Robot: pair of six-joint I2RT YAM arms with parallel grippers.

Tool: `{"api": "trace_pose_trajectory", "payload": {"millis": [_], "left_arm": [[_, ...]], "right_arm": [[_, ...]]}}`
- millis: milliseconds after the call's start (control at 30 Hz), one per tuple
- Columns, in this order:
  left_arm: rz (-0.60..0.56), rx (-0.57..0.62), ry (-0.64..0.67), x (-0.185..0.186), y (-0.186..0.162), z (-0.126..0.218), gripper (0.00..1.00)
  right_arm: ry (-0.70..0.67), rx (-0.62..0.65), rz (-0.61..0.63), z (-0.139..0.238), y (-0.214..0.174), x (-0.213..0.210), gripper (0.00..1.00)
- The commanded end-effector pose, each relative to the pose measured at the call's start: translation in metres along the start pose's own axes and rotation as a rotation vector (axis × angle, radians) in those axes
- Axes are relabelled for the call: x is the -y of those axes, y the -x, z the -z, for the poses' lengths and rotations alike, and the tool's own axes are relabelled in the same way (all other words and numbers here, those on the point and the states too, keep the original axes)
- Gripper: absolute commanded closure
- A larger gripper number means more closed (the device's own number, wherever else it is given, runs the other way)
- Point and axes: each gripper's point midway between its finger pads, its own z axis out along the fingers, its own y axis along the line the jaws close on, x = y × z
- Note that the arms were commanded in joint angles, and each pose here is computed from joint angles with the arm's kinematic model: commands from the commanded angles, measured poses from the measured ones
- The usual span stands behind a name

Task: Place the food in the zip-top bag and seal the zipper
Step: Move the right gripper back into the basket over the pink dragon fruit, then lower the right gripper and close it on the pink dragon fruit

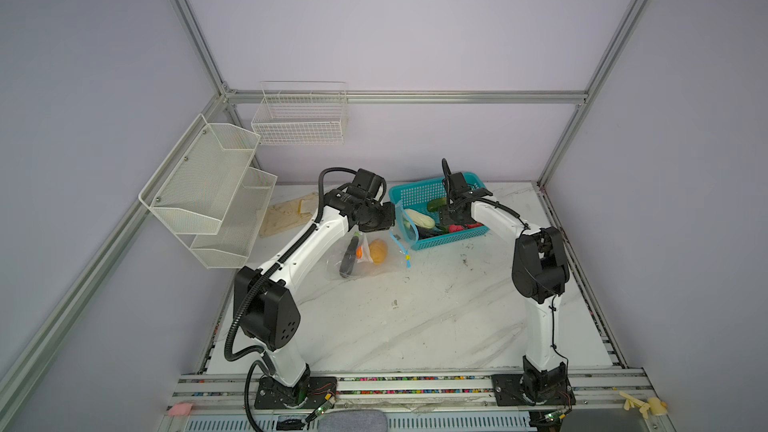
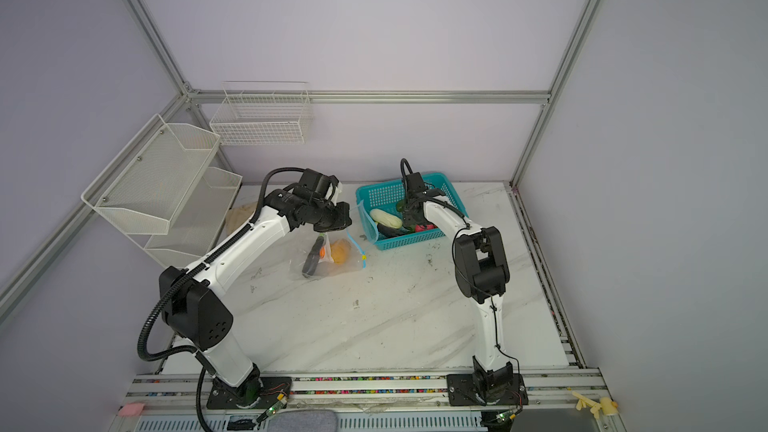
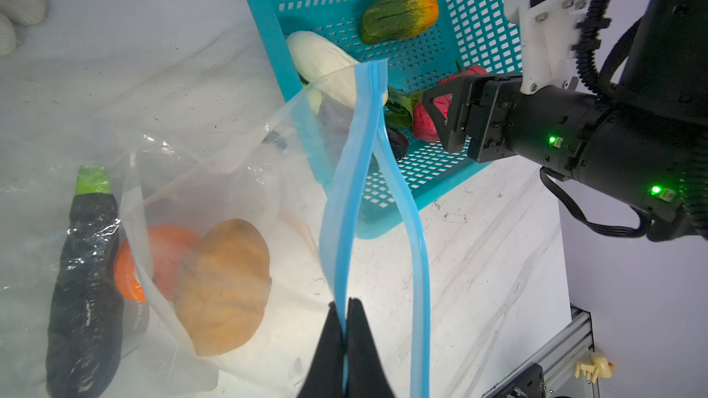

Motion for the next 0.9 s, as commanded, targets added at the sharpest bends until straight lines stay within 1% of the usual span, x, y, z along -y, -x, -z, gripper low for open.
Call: {"api": "trace_pose_trajectory", "payload": {"millis": [0,267,500,633,767,867], "left_arm": [[0.001,0.050,-0.043,0.008,0.007,0.018,1.00],[0.000,0.046,-0.041,0.007,0.006,0.016,1.00],[-0.005,0.049,-0.033,0.005,0.004,0.017,1.00],[-0.004,0.048,-0.032,0.004,0.004,0.017,1.00],[-0.005,0.048,-0.033,0.004,0.005,0.016,1.00],[-0.003,0.047,-0.033,0.005,0.005,0.016,1.00]], "right_arm": [[-0.050,-0.064,0.018,-0.012,-0.016,0.010,0.25],[-0.067,-0.101,0.019,-0.022,-0.022,0.011,0.24],[-0.085,-0.167,0.016,-0.039,-0.034,0.009,0.24],[-0.077,-0.155,0.012,-0.039,-0.029,0.007,0.26],[-0.068,-0.132,0.007,-0.037,-0.021,0.005,0.31],[-0.062,-0.115,0.006,-0.034,-0.016,0.004,0.32]]}}
